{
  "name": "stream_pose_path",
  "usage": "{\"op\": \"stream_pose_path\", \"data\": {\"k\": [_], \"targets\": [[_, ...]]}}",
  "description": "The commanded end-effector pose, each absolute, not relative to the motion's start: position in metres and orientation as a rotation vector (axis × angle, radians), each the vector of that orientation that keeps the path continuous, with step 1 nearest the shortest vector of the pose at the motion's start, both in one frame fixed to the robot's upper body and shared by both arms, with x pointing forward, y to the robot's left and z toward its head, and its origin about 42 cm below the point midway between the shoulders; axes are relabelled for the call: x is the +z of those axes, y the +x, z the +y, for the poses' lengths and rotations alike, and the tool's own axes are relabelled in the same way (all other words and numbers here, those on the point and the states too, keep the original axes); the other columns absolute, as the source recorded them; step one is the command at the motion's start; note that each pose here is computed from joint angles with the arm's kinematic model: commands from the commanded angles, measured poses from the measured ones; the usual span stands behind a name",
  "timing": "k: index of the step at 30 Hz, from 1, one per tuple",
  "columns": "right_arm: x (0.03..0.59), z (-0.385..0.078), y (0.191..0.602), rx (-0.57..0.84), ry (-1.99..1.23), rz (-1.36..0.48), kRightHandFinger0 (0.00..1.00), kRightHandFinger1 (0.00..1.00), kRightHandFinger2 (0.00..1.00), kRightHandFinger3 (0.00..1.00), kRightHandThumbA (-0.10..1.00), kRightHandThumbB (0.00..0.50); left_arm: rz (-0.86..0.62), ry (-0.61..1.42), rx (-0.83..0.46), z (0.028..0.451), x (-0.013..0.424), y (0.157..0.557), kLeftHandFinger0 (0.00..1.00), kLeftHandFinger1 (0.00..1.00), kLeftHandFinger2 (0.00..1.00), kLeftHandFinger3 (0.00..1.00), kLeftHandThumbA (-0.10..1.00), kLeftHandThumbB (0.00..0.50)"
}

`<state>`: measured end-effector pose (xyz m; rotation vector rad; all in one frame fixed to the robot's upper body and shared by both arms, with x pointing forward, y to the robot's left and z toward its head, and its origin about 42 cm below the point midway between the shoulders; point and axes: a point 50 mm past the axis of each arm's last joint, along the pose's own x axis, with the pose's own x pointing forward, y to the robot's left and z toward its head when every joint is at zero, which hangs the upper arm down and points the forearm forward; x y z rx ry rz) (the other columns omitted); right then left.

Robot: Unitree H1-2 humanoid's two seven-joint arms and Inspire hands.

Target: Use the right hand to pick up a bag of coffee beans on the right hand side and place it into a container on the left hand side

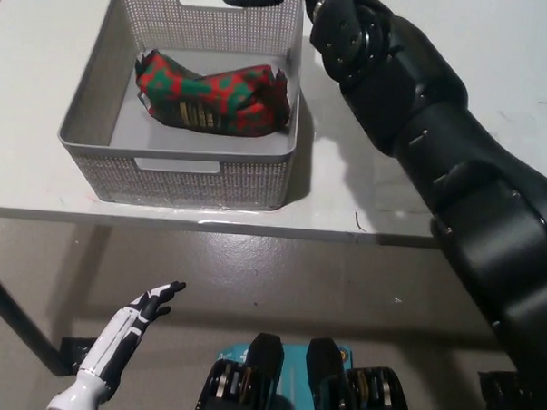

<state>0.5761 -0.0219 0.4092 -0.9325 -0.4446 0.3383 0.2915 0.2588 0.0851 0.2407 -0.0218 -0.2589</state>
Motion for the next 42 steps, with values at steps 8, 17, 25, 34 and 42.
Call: {"op": "stream_pose_path", "data": {"k": [8,17,25,34,42], "targets": [[0.437,-0.05,0.581,0.318,-0.927,-0.501,1.0,1.0,1.0,1.0,0.85,0.348,-0.058,0.27,-0.293,0.259,0.096,0.296,1.0,1.0,1.0,1.0,1.0,0.2],[0.503,-0.147,0.526,0.26,-0.711,-0.737,1.0,1.0,1.0,1.0,0.97,0.376,-0.064,0.286,-0.298,0.26,0.098,0.295,1.0,1.0,1.0,1.0,1.0,0.195],[0.453,-0.221,0.398,0.296,-0.393,-0.926,1.0,1.0,1.0,1.0,1.0,0.399,-0.053,0.293,-0.292,0.262,0.094,0.29,1.0,1.0,1.0,1.0,1.0,0.189],[0.345,-0.245,0.341,0.357,-0.074,-0.748,1.0,1.0,1.0,1.0,1.0,0.44,-0.042,0.292,-0.281,0.264,0.089,0.291,1.0,1.0,1.0,1.0,1.0,0.162],[0.226,-0.237,0.311,0.395,0.2,-0.487,1.0,1.0,1.0,1.0,1.0,0.434,-0.042,0.278,-0.272,0.264,0.084,0.289,1.0,1.0,1.0,1.0,1.0,0.144]]}}
